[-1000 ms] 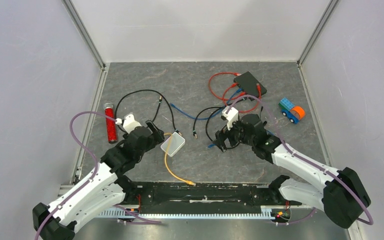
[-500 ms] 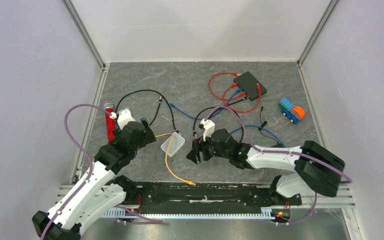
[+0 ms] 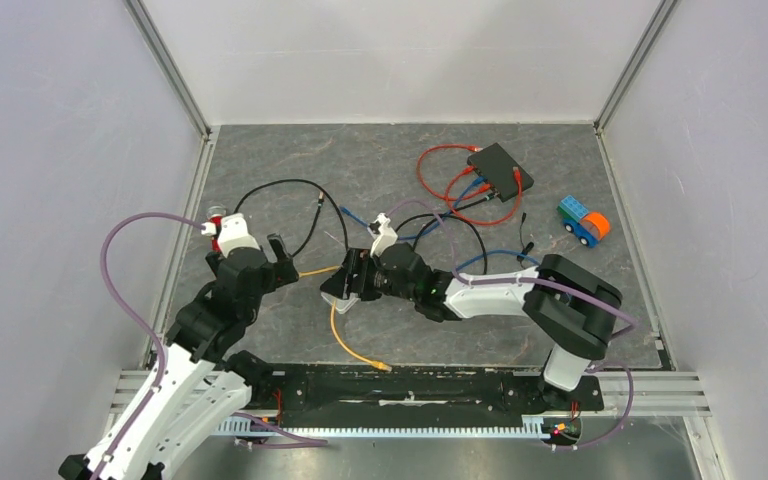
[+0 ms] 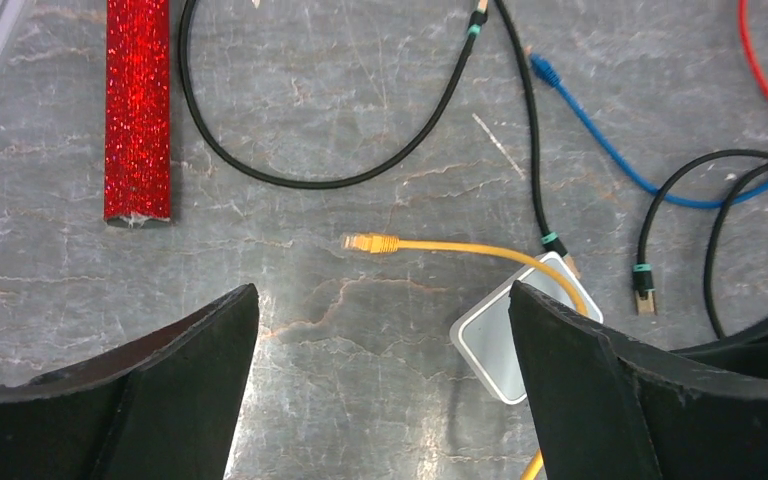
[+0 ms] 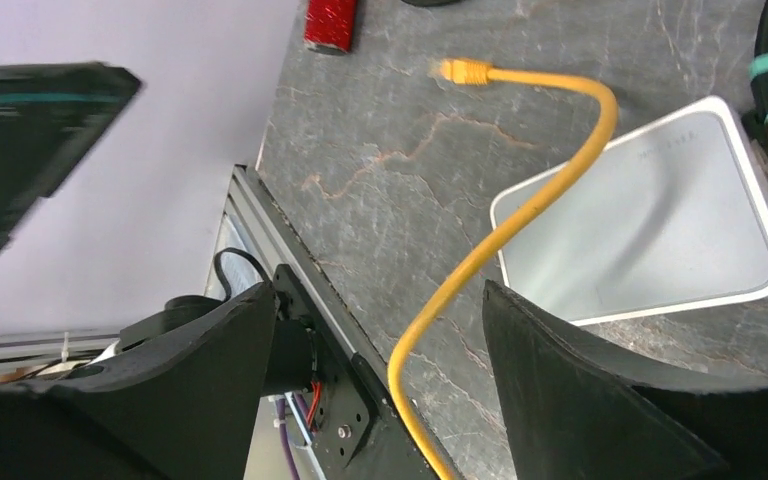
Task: Insert the plug into the switch port
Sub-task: Pick up the connector from the center of the board.
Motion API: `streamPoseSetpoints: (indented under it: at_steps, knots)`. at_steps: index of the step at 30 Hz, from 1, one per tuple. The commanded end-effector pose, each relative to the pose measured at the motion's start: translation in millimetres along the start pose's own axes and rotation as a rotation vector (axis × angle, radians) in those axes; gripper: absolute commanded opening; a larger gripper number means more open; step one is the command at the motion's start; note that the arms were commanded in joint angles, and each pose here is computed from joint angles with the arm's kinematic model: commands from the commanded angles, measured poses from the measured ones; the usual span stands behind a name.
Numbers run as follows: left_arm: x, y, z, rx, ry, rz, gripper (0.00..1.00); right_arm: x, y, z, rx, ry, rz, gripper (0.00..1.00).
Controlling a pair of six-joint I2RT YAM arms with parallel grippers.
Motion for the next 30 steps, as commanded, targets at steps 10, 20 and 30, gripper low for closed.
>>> streamPoseSetpoints:
  at_steps: [10,20,30]
  knots:
    - [5.9,5.1,-16.7,-0.049,-0.172,-0.008,0.93,-33.2,15.2,3.6,0.064,0.0,-0.041,0.19]
    - [28.3,12.4,-63.4,0.058,-0.473,0.137,0.82,5.5,112.7,32.3,0.758,0.203,-0.008,0.0]
    - [67.4,66.1,-97.3,0.218,-0.657,0.127,0.81,111.4,141.7,11.3,1.631,0.018,-0.16,0.0]
Point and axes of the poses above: each gripper's point midway between its finger pads, its own x axis back along the fingers, its own z axis along the line the jaws close on, y = z × x, the point moved 6 cm from there along x, back along the fingers, and after that the axes turned 2 degrees about x, right-handed, at the moved point
